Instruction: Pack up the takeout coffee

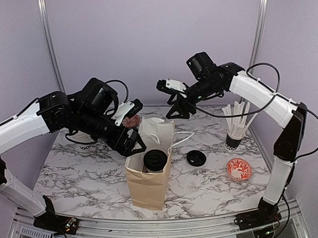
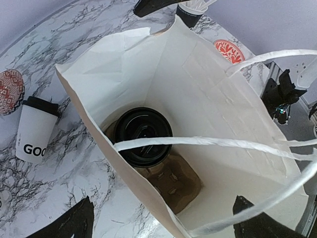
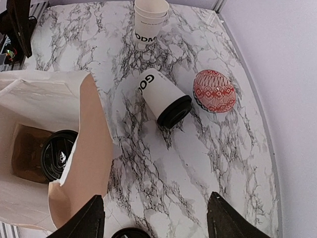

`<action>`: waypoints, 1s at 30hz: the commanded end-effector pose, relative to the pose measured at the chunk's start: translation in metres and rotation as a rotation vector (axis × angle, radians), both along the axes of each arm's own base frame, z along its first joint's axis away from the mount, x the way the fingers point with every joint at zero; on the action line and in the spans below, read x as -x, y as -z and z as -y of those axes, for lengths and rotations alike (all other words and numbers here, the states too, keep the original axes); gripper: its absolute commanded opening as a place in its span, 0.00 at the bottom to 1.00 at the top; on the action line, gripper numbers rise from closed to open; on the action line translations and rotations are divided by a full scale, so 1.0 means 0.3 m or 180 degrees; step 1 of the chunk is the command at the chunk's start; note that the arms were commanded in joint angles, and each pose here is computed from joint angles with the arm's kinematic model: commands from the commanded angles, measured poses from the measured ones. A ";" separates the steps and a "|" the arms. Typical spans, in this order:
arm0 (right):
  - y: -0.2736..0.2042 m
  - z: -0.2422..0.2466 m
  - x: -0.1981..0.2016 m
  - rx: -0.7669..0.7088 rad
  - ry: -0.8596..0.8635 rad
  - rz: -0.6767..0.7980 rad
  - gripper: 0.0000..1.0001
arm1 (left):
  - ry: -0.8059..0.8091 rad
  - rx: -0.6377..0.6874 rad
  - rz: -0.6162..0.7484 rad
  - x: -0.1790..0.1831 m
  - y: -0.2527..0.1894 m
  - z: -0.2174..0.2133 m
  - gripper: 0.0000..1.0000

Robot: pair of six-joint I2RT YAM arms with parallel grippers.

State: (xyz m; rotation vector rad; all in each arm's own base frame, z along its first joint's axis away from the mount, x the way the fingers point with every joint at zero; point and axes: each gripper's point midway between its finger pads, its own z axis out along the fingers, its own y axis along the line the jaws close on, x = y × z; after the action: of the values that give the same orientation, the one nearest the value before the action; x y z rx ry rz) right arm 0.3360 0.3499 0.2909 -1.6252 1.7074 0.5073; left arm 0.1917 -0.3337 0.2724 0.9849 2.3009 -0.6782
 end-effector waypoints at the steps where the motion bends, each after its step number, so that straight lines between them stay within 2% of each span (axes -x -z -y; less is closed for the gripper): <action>1: -0.072 0.042 -0.005 -0.0112 0.0155 0.0154 0.68 | -0.0119 -0.0130 0.0179 -0.023 -0.030 -0.002 0.99; 4: -0.078 0.057 0.000 -0.0125 0.0178 0.0176 0.68 | -0.0295 -0.0221 0.0305 -0.069 -0.040 -0.007 0.98; 8: -0.080 0.073 0.000 -0.0119 0.0225 0.0205 0.67 | -0.0270 -0.0302 0.0277 -0.087 -0.023 0.024 0.82; 12: -0.082 0.095 -0.002 -0.0117 0.0282 0.0224 0.67 | -0.0175 -0.0413 0.0157 -0.086 0.013 0.053 0.58; 16: -0.091 0.119 -0.003 -0.0128 0.0336 0.0254 0.66 | -0.0154 -0.0458 0.0136 -0.094 0.018 0.069 0.28; 21: -0.108 0.145 0.004 -0.0142 0.0386 0.0309 0.66 | -0.0074 -0.0436 0.0236 -0.109 -0.013 0.090 0.14; 30: -0.122 0.185 0.009 -0.0113 0.0481 0.0410 0.66 | 0.0348 -0.0373 0.0334 -0.133 -0.039 0.130 0.02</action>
State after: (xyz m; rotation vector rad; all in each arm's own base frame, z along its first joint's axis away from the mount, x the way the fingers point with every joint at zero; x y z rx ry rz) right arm 0.3289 0.3036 0.3111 -1.5145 1.7179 0.3914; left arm 0.2301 -0.3697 0.2825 1.0714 2.2672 -0.5027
